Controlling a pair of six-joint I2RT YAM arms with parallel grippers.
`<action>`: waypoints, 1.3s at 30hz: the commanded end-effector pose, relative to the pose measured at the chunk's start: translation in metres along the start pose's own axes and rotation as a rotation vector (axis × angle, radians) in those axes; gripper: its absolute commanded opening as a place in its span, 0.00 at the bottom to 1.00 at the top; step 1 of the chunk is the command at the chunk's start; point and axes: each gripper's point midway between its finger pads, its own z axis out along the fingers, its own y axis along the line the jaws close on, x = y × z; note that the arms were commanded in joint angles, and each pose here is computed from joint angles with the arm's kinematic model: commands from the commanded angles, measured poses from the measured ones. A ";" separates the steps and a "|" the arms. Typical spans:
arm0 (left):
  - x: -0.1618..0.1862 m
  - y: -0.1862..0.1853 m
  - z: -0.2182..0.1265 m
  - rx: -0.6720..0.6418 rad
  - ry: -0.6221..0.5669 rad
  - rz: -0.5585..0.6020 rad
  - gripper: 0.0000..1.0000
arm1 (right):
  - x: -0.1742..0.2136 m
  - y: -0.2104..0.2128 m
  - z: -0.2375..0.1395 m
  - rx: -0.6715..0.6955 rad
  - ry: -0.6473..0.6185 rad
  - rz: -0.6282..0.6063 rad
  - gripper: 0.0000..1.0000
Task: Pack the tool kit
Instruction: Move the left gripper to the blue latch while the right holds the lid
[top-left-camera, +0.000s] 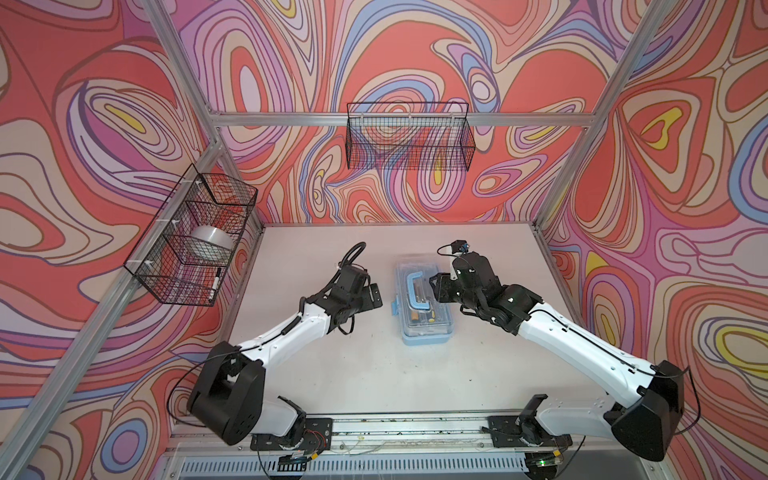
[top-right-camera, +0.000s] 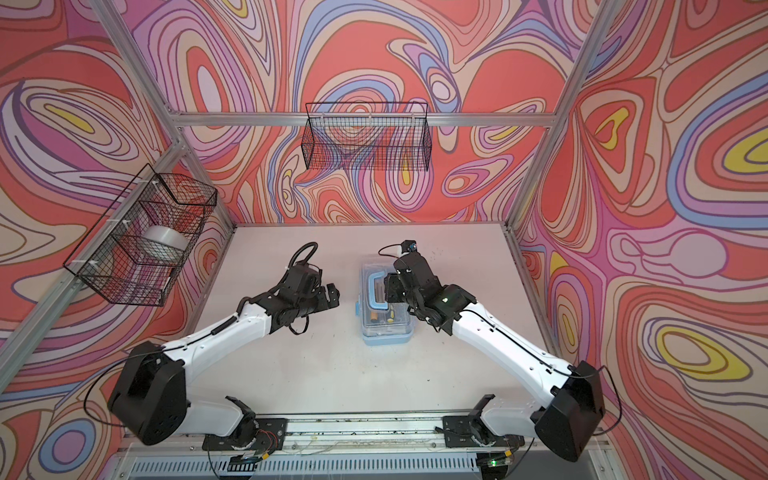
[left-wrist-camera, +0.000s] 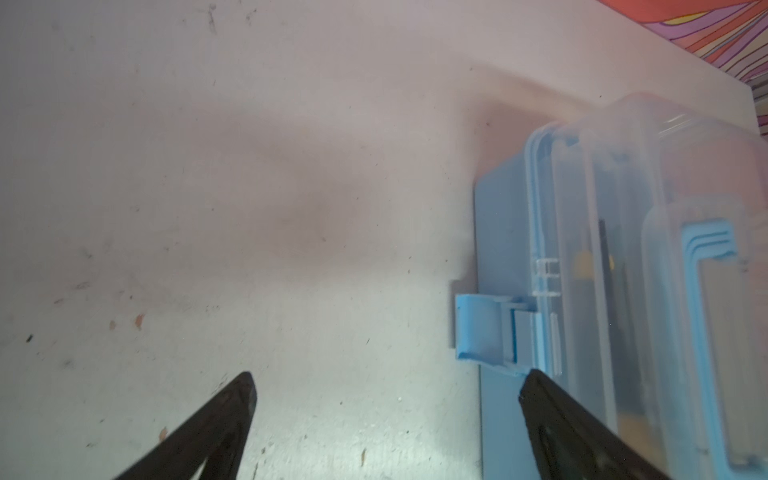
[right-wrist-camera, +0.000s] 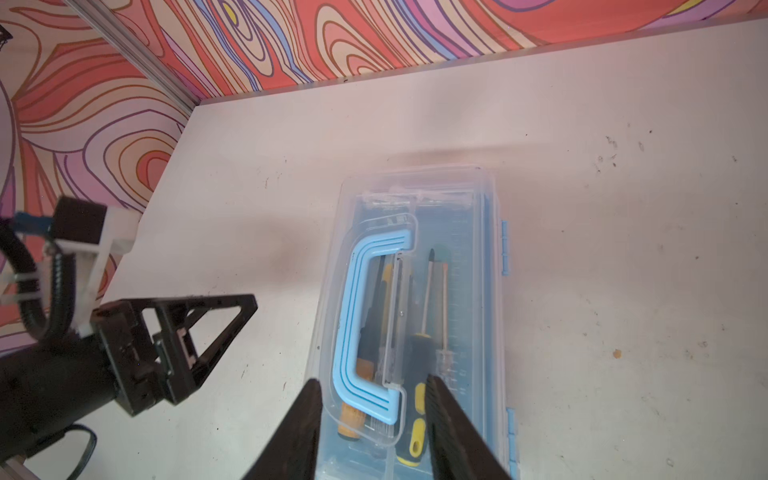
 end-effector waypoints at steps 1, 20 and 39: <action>-0.005 -0.005 -0.014 0.123 -0.161 0.070 1.00 | -0.015 -0.005 0.003 -0.027 -0.034 0.002 0.43; 0.069 -0.017 0.023 0.131 -0.175 0.281 0.98 | -0.010 -0.015 0.052 -0.019 -0.020 0.025 0.49; 0.070 -0.046 0.062 0.134 -0.184 0.299 0.93 | -0.006 -0.029 0.066 -0.033 0.010 0.046 0.44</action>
